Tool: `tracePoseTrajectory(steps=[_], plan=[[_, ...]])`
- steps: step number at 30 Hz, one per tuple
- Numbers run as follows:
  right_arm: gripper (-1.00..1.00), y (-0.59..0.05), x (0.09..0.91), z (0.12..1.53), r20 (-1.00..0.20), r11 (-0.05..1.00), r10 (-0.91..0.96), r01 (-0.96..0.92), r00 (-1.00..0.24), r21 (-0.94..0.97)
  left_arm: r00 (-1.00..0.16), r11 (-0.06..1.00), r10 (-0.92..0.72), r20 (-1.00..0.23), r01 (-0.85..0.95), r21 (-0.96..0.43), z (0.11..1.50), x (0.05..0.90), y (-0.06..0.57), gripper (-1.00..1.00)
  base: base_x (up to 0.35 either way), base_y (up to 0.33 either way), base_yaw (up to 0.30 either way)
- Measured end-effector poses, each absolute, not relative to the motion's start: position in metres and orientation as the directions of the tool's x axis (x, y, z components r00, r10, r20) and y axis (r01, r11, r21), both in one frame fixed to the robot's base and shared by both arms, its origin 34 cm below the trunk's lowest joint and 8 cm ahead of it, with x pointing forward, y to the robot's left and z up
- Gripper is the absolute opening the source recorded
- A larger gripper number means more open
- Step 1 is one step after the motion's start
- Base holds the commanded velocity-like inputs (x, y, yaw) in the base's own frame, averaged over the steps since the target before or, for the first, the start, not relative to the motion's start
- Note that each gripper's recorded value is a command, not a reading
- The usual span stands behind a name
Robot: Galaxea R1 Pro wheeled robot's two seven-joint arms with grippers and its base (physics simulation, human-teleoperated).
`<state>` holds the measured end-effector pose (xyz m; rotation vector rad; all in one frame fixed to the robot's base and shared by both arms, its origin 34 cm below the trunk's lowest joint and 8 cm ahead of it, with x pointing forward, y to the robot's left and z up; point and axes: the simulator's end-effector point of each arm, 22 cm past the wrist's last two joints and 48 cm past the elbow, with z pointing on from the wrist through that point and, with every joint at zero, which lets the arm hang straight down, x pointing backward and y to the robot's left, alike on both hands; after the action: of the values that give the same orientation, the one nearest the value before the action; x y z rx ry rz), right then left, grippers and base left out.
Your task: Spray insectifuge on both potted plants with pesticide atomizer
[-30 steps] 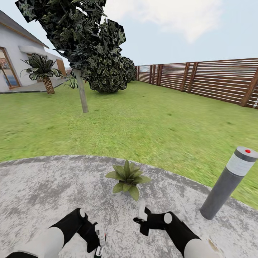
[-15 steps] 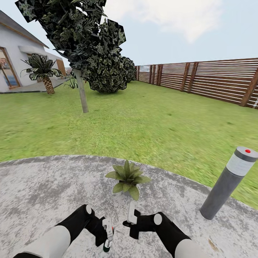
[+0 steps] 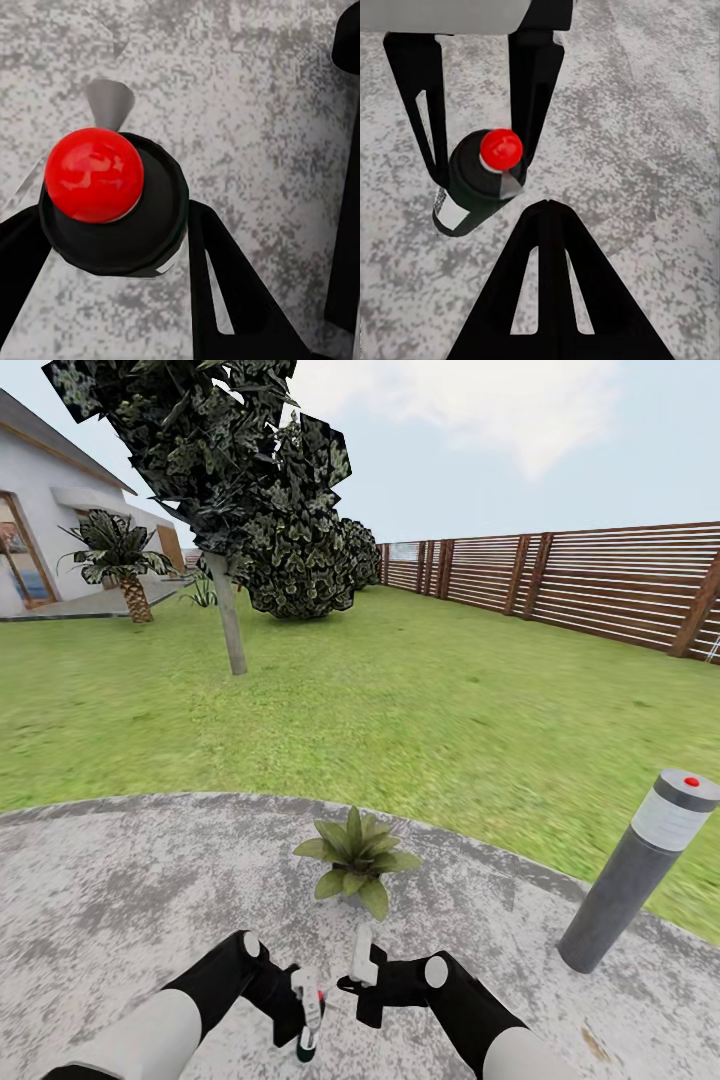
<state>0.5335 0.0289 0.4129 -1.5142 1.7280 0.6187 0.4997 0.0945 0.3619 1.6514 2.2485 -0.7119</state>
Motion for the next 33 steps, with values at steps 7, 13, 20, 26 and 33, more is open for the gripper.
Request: tracePoseTrajectory(steps=[7, 13, 20, 26, 33], plan=[[-1.0, 0.029, 0.534, 0.413, -0.787, 0.186, -0.617, -0.976, -0.025, -0.115, -0.334, 0.238, 0.788, -0.516, 0.94, -0.245, 0.368, 0.501, 0.079, -1.0, 0.0, 0.0, 0.0], [-1.0, 0.029, 0.533, 0.413, -0.786, 0.186, -0.617, -0.976, -0.025, -0.114, -0.34, 0.242, 0.778, -0.528, 0.938, -0.248, 0.37, 0.502, 0.076, -1.0, 0.0, 0.0, 0.0], [-1.0, 0.029, 0.533, 0.413, -0.786, 0.186, -0.617, -0.976, -0.026, -0.114, -0.34, 0.24, 0.772, -0.537, 0.938, -0.249, 0.372, 0.503, 0.07, -1.0, 0.0, 0.0, 0.0], [-1.0, 0.029, 0.533, 0.413, -0.786, 0.185, -0.617, -0.976, -0.026, -0.113, -0.37, 0.257, 0.732, -0.572, 0.927, -0.272, 0.379, 0.505, 0.06, -1.0, 0.0, 0.0, 0.0], [-1.0, 0.029, 0.533, 0.413, -0.786, 0.185, -0.617, -0.976, -0.026, -0.114, -0.371, 0.257, 0.731, -0.572, 0.927, -0.272, 0.379, 0.505, 0.06, -1.0, 0.0, 0.0, 0.0]])
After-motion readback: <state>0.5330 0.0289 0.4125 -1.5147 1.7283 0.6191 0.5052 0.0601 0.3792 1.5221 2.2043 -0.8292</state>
